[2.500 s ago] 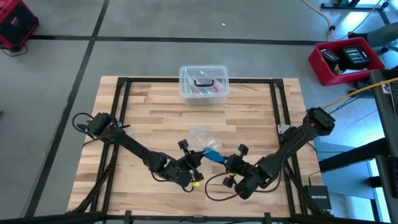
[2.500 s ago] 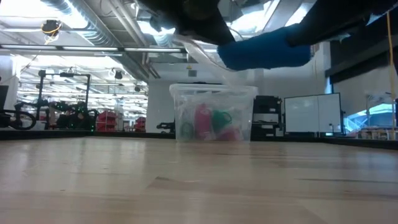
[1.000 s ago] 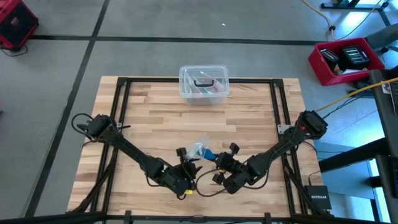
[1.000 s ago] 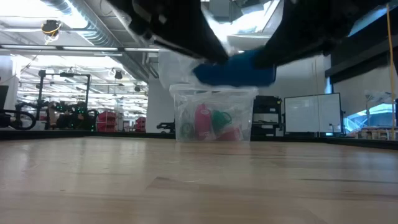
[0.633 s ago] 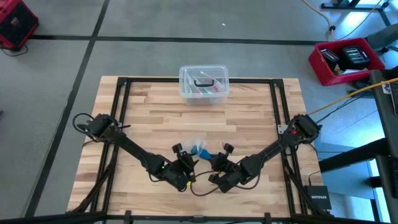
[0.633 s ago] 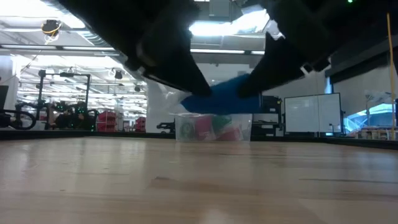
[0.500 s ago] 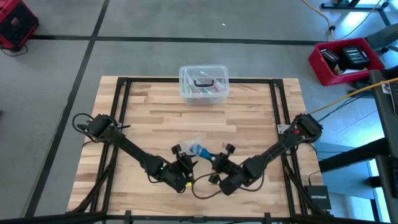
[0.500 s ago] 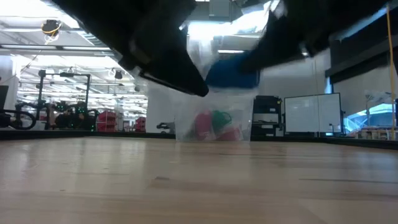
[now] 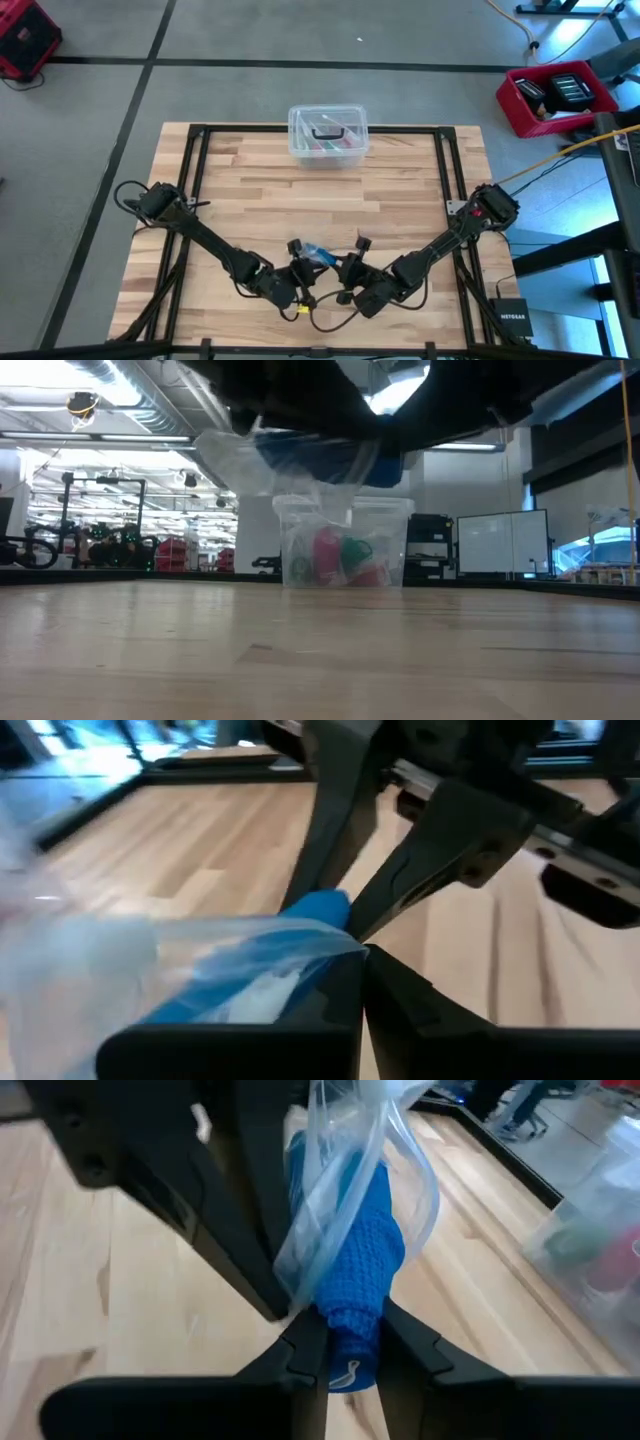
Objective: Roll bandage
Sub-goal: Put the rolled blue bandage into the transparent zip bag
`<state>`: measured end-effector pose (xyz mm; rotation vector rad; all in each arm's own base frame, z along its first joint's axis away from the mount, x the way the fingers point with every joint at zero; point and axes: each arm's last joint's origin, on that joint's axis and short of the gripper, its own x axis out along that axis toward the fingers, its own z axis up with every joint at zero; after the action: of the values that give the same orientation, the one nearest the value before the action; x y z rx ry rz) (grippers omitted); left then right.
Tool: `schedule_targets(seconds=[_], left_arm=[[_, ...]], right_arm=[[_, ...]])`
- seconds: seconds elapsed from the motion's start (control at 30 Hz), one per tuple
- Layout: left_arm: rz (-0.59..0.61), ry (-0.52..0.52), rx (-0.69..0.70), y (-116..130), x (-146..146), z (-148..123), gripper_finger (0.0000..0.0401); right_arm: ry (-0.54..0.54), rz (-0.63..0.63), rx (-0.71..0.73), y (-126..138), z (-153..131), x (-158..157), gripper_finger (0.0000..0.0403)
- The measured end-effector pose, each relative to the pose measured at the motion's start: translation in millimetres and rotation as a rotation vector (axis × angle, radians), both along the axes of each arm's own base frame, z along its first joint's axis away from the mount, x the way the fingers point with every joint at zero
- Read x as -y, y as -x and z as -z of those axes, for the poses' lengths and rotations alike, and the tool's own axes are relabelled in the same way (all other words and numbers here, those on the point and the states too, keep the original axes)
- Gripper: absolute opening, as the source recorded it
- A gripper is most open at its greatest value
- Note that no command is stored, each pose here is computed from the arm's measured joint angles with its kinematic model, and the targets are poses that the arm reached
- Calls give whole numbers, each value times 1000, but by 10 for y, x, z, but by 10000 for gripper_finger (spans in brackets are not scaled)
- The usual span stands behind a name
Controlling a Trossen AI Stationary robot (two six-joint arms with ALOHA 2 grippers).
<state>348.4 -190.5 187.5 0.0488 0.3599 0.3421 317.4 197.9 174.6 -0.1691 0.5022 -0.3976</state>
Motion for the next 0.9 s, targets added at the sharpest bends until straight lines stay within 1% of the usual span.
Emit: schedule_targets(seconds=[0.07,0.13,0.23,0.33,0.43,0.53,0.6,0.67,0.77,0.9], left_arm=[[51,20,-7,-19,1,-6,6],[90,31,-16,-31,0,-4,12],[123,12,-36,-28,10,6,18],[147,-12,-60,-10,31,21,27],[149,-7,-73,-3,32,29,56],[150,19,-74,-3,36,28,103],[185,39,-101,8,38,3,133],[244,61,-131,22,48,-19,156],[282,79,-176,50,65,9,176],[301,103,-246,101,77,57,183]], right_arm=[[9,-7,-22,-15,10,34,60],[-24,-35,-47,-65,16,91,61],[-44,-145,-124,-103,30,122,61],[-37,-228,-178,-93,47,102,61],[-38,-265,-195,-91,50,91,61],[-60,-288,-219,-97,63,110,62],[-85,-298,-242,-98,77,128,62],[-105,-294,-248,-90,83,124,62],[-121,-305,-245,-94,80,117,62],[-133,-302,-244,-93,81,115,62]])
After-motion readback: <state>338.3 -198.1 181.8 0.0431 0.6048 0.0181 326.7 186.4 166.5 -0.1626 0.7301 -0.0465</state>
